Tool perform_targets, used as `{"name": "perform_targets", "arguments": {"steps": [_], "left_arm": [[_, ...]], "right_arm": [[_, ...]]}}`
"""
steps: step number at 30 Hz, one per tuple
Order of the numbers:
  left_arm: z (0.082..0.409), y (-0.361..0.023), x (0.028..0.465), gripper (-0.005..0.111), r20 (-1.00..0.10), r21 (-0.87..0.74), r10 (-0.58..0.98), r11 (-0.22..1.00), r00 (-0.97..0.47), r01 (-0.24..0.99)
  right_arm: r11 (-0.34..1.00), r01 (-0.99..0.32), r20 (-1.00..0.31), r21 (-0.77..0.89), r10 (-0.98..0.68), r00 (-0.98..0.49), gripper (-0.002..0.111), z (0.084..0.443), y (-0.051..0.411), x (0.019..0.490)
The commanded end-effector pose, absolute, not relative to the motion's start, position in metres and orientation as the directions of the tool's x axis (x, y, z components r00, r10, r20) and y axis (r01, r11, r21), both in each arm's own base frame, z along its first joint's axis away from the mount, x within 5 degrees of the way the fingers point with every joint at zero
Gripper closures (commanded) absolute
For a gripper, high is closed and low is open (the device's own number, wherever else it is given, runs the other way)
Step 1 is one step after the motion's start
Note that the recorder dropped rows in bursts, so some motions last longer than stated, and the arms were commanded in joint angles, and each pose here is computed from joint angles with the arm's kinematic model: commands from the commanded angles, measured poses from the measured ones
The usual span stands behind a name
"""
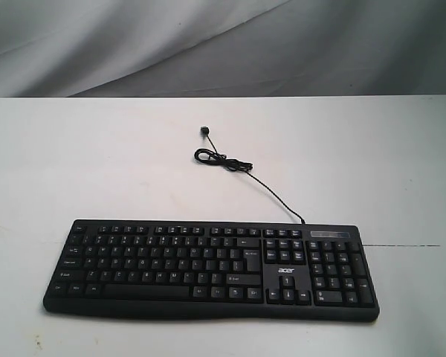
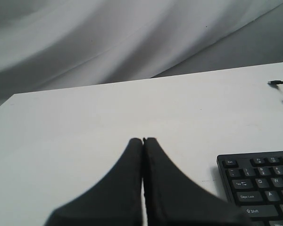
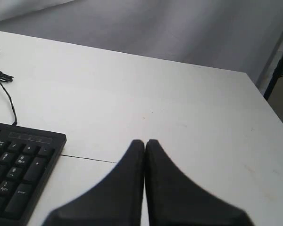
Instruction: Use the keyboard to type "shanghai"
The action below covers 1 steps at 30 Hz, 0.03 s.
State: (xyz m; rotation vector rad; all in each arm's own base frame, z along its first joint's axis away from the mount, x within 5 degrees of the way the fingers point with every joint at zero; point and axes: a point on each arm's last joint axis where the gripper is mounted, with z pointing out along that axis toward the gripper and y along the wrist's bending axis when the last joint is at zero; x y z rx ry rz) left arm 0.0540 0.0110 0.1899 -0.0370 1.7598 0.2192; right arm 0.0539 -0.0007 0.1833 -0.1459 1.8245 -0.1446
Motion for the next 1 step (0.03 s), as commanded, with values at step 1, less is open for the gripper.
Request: {"name": "perform_targets", "arguments": {"steps": [1], "left_arm": [[0.1894,0.0104,0.0541,0.107,-0.977,0.121,0.093,0.983,-0.190,-0.139]], "right_arm": [[0.983,-0.013,-0.951,-0.184,-0.181,-0.253,0.108,0.1825,-0.0014,0.0535]]}}
